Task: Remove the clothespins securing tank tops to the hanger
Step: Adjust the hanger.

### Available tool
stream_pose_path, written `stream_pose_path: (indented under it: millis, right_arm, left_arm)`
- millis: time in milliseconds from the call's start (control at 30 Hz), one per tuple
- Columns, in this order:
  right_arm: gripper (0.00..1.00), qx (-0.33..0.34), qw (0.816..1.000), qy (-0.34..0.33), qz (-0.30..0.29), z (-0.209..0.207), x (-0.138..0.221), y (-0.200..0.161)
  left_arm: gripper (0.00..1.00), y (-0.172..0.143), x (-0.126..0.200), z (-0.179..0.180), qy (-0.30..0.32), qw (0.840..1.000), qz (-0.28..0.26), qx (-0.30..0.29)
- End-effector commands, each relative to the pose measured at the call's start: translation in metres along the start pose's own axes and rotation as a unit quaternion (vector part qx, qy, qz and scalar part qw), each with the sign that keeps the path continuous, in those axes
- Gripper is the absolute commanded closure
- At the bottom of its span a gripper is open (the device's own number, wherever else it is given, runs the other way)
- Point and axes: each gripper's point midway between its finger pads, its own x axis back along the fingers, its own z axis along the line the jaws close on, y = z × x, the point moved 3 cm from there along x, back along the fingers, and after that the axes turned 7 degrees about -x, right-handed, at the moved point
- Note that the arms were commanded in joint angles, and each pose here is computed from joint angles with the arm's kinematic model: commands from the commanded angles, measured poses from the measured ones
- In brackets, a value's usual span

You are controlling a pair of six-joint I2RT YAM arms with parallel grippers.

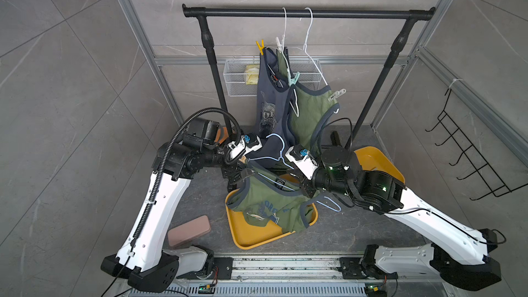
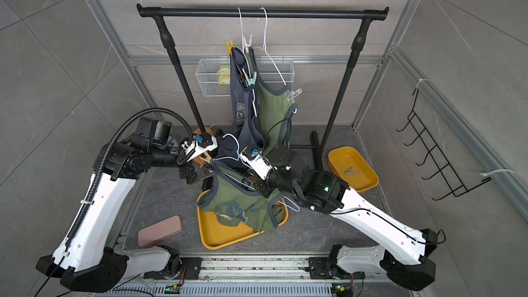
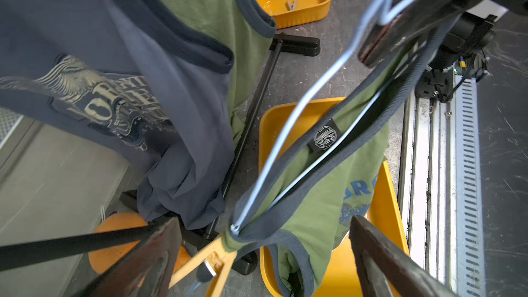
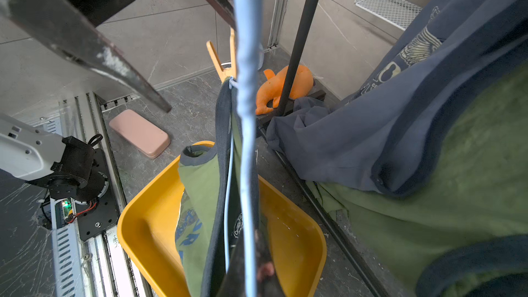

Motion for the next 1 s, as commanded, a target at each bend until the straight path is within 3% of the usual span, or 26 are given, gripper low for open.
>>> stream_pose_path:
  millis: [0, 233, 433, 700, 967]
  right_arm:
    - [1.00, -0.013, 1.000, 0.004, -0.020, 0.000, 0.012, 0.005]
    - [1.00, -0.012, 0.999, 0.020, -0.023, 0.003, 0.023, 0.003]
    - [1.00, -0.004, 0.999, 0.045, 0.001, 0.011, 0.022, 0.001]
    - [1.00, 0.003, 0.997, 0.078, -0.005, 0.019, 0.033, 0.008]
    - [1.00, 0.005, 0.995, 0.103, -0.005, 0.023, 0.051, 0.018]
  left_arm:
    - [0.02, 0.013, 0.018, 0.019, 0.026, 0.998, -0.053, 0.023]
    - [0.01, 0.008, 0.029, 0.033, 0.017, 0.992, -0.104, 0.067]
    - [0.01, 0.007, 0.028, 0.005, -0.053, 0.990, -0.130, 0.022]
    - [0.06, -0.001, 0.025, -0.020, -0.120, 0.984, -0.129, 0.017]
    - [0.08, -0.001, 0.030, -0.034, -0.127, 0.981, -0.145, -0.005]
